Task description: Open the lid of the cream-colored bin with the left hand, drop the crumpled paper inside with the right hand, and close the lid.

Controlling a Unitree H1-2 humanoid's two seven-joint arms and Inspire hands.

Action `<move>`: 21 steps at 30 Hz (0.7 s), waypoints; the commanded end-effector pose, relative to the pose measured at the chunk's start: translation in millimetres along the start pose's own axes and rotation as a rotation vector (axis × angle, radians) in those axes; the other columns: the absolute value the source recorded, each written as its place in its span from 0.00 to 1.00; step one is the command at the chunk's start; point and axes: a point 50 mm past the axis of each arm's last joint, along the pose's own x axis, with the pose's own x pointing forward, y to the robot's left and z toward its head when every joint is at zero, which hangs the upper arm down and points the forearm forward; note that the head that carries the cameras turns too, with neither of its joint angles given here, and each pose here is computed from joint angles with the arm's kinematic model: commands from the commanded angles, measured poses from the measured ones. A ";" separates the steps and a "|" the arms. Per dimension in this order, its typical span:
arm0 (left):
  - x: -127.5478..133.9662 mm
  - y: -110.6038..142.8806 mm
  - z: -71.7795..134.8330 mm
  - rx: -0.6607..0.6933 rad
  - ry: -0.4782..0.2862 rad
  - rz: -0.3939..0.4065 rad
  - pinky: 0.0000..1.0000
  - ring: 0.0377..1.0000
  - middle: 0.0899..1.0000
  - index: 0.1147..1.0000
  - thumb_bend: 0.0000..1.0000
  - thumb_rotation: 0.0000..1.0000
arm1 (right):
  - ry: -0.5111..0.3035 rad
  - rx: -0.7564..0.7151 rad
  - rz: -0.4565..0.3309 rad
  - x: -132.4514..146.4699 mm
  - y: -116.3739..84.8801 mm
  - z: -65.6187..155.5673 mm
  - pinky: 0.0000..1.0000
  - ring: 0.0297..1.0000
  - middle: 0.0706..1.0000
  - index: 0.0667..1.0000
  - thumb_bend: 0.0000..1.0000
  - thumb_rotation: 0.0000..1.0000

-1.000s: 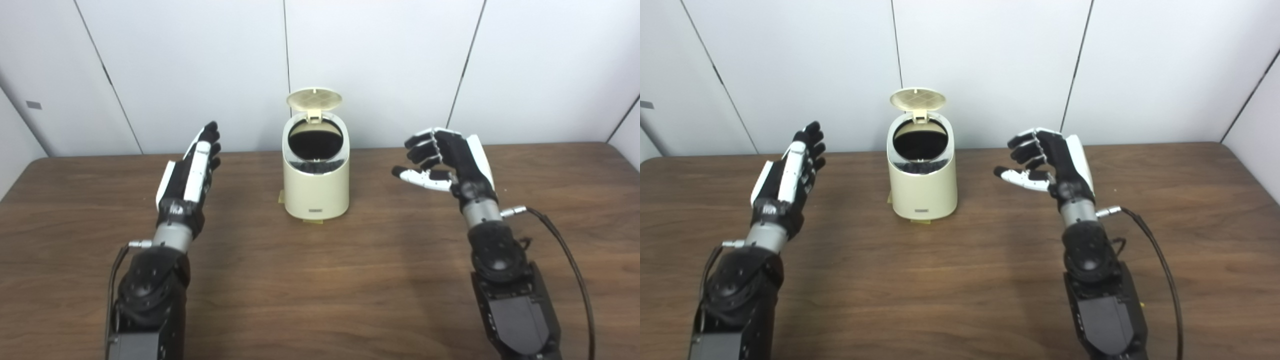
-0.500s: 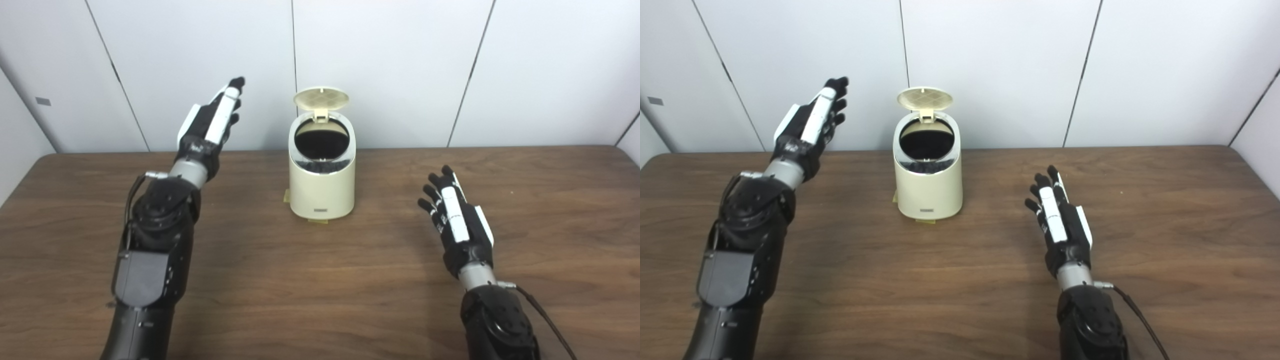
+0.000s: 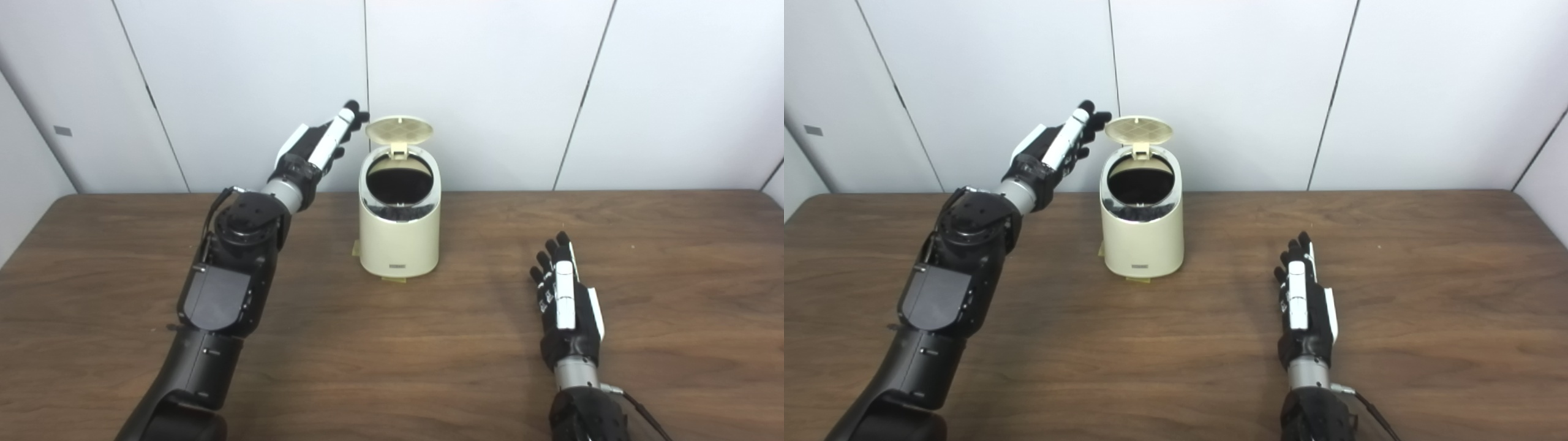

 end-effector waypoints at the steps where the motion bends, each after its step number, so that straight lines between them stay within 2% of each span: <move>1: 11.6 4.6 43.7 0.082 -0.125 0.012 1.00 1.00 0.96 0.89 0.53 1.00 | -0.089 0.018 0.008 5.5 5.1 12.8 0.96 0.96 0.98 1.00 0.58 0.92; 5: 19.1 3.3 49.5 0.192 -0.142 0.017 1.00 1.00 0.94 0.86 0.52 0.99 | -0.088 0.010 0.012 4.8 6.0 11.8 0.96 0.95 0.96 1.00 0.59 0.92; 10: 20.8 3.4 55.3 0.214 -0.162 0.021 1.00 0.97 0.91 0.80 0.49 1.00 | -0.053 -0.010 0.024 5.7 8.3 10.5 0.94 0.92 0.95 1.00 0.62 0.94; 15: 17.6 4.6 63.0 0.288 -0.228 0.037 1.00 0.97 0.86 0.65 0.42 1.00 | -0.033 -0.072 0.041 8.8 15.7 8.7 0.91 0.90 0.94 1.00 0.62 0.99; 21: 12.7 4.1 69.3 0.334 -0.253 0.068 1.00 0.93 0.82 0.59 0.40 1.00 | -0.034 -0.109 0.063 10.2 24.5 11.7 0.91 0.90 0.94 1.00 0.60 1.00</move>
